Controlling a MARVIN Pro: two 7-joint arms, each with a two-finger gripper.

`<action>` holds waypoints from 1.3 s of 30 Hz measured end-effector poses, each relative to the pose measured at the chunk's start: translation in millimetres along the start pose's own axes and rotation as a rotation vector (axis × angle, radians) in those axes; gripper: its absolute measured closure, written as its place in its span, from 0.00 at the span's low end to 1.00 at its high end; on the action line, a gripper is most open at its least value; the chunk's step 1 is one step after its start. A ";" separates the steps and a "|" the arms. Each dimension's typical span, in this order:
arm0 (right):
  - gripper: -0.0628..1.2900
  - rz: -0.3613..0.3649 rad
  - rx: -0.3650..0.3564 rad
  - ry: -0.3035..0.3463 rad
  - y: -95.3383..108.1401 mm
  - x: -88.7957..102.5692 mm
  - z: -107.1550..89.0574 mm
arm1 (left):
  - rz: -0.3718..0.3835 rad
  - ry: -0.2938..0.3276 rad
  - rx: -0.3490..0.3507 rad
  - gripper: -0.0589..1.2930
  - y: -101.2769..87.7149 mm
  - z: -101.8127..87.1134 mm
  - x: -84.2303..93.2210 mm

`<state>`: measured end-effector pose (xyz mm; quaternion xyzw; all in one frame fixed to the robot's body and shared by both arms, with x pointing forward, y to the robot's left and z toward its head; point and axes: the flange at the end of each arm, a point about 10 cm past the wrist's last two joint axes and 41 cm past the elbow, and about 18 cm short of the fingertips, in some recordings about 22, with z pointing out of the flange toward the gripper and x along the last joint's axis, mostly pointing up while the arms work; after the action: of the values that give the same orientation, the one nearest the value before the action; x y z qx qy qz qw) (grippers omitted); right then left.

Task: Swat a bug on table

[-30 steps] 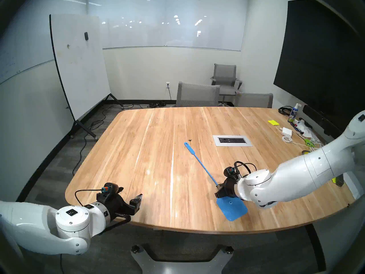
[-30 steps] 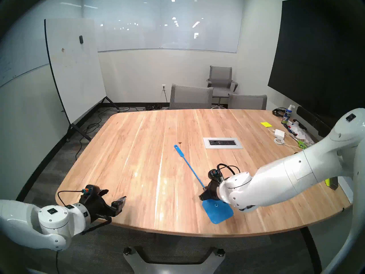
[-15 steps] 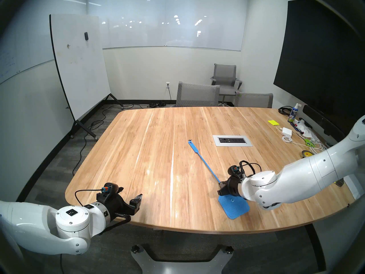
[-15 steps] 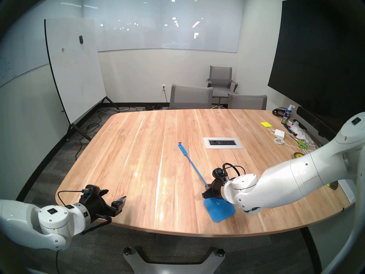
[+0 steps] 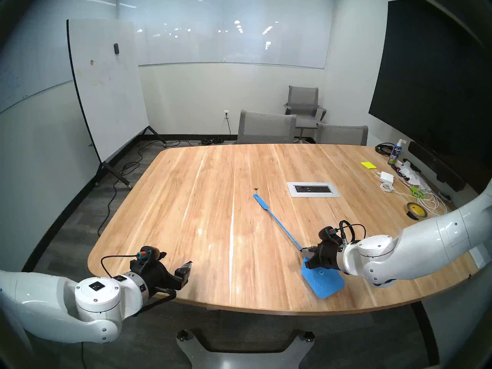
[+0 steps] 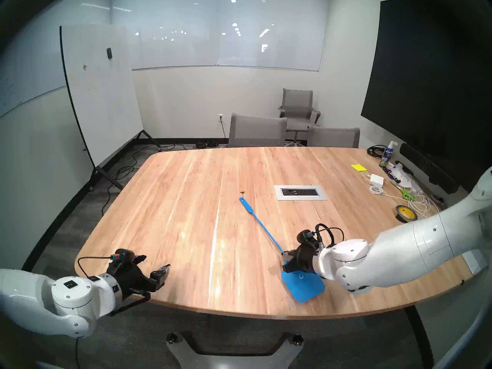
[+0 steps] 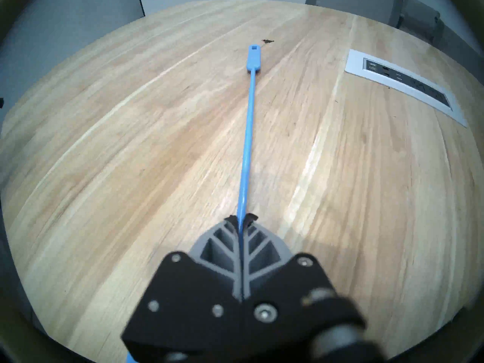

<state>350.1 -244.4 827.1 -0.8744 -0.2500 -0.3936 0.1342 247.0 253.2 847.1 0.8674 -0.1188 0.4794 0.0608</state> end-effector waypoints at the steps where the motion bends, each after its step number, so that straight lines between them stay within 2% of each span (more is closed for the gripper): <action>1: 0.97 -0.012 0.017 0.005 -0.5 -0.2 -1.7 | 0.000 0.000 0.000 0.06 0.0 0.0 0.0; 8: 0.97 -0.102 0.127 0.024 -3.1 -1.2 -12.0 | 0.000 0.000 0.000 0.06 0.0 0.0 0.0; 21: 0.97 -0.214 0.245 0.036 2.6 -4.3 -21.6 | 0.000 0.000 0.000 0.06 0.0 0.0 0.0; 39: 0.97 -0.327 0.452 0.097 0.3 1.9 -36.6 | 0.000 0.000 0.000 0.06 0.0 0.0 0.0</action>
<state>328.5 -259.8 852.5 -0.7505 -0.4626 -0.3855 0.2724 247.0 253.3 847.1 0.8674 -0.1189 0.4794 0.0608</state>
